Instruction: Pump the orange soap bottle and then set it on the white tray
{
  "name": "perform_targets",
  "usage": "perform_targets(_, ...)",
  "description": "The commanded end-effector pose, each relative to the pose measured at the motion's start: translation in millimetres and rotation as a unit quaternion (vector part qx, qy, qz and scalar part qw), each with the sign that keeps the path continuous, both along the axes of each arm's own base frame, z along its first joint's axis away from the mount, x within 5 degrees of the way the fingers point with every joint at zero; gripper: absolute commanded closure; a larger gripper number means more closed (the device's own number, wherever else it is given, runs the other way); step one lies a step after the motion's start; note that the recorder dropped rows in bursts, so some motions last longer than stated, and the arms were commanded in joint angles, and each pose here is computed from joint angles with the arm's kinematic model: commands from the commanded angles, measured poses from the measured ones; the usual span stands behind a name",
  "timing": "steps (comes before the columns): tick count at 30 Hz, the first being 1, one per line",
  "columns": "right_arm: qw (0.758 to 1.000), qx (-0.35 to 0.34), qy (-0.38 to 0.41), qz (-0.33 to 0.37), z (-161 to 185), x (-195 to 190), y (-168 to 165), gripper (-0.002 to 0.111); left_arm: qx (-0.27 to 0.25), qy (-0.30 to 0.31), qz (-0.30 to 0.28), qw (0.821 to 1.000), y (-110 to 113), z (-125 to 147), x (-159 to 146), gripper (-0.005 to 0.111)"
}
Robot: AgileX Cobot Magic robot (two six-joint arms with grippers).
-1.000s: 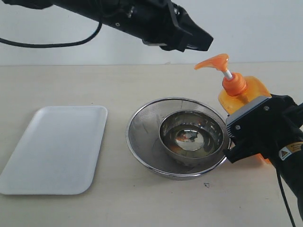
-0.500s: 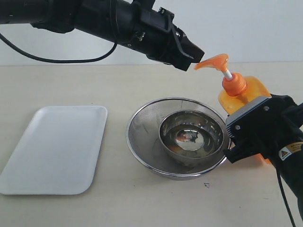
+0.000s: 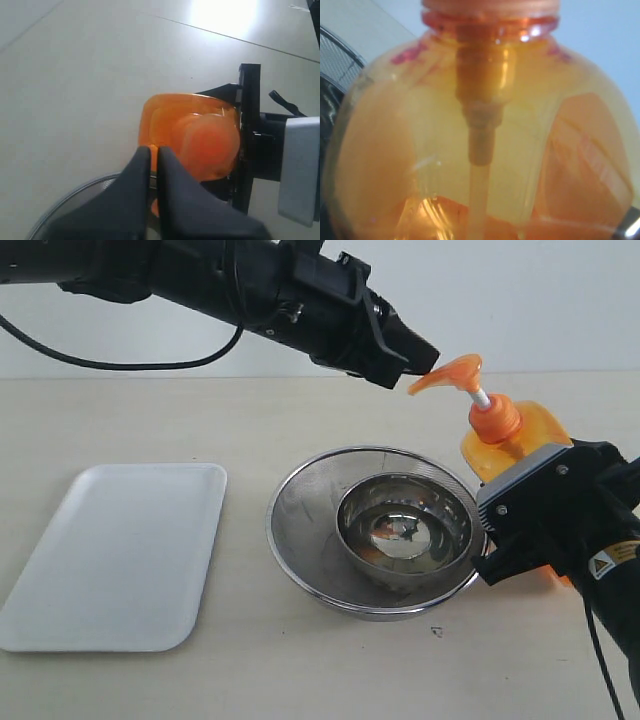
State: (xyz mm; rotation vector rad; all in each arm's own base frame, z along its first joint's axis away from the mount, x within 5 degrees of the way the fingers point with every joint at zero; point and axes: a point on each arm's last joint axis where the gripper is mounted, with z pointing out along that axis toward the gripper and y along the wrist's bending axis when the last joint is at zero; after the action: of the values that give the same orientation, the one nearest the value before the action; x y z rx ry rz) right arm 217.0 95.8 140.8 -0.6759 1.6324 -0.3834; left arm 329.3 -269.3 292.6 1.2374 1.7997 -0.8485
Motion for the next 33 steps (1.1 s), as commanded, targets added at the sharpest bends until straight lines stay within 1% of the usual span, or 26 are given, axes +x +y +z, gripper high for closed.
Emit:
perform_targets(1, 1.000, 0.000, -0.014, 0.002, 2.9, 0.3, -0.2, 0.108, -0.007, 0.013, -0.009, 1.000, -0.3, 4.0, -5.5, 0.102)
perform_targets(8, 1.000, 0.000, -0.014, 0.000, 2.9, 0.3, -0.6, 0.108, -0.005, 0.025, -0.008, 1.000, -0.1, 3.3, -6.2, 0.102)
perform_targets(10, 1.000, 0.000, -0.014, -0.002, 2.9, 0.3, -0.8, 0.108, -0.005, 0.021, -0.006, 1.000, 1.1, 5.1, -5.9, 0.102)
perform_targets(14, 1.000, 0.000, -0.014, -0.004, 2.9, 0.4, -1.2, 0.108, -0.010, 0.021, -0.027, 0.999, 4.3, 18.6, -16.1, 0.102)
perform_targets(19, 1.000, 0.000, -0.014, -0.005, 2.8, 0.4, -1.4, 0.108, -0.008, 0.031, -0.024, 0.999, 4.8, 17.4, -16.9, 0.102)
perform_targets(21, 1.000, 0.000, -0.014, -0.005, 2.8, 0.4, -1.4, 0.108, -0.006, 0.027, -0.018, 0.999, 5.3, 16.0, -15.9, 0.102)
perform_targets(25, 1.000, 0.001, -0.013, -0.005, 2.8, 0.4, -1.4, 0.108, -0.003, -0.002, 0.023, 1.000, 7.2, 16.6, -7.0, 0.102)
perform_targets(27, 1.000, 0.001, -0.013, -0.005, 2.8, 0.4, -1.4, 0.108, -0.003, -0.006, 0.030, 1.000, 7.3, 15.9, -5.1, 0.102)
perform_targets(29, 1.000, 0.001, -0.013, -0.005, 2.8, 0.4, -1.4, 0.108, -0.002, 0.002, 0.030, 1.000, 6.6, 13.7, -5.8, 0.102)
perform_targets(33, 1.000, 0.001, -0.013, -0.005, 2.8, 0.4, -1.4, 0.108, 0.003, 0.031, 0.009, 0.999, 2.4, 6.0, -9.6, 0.102)
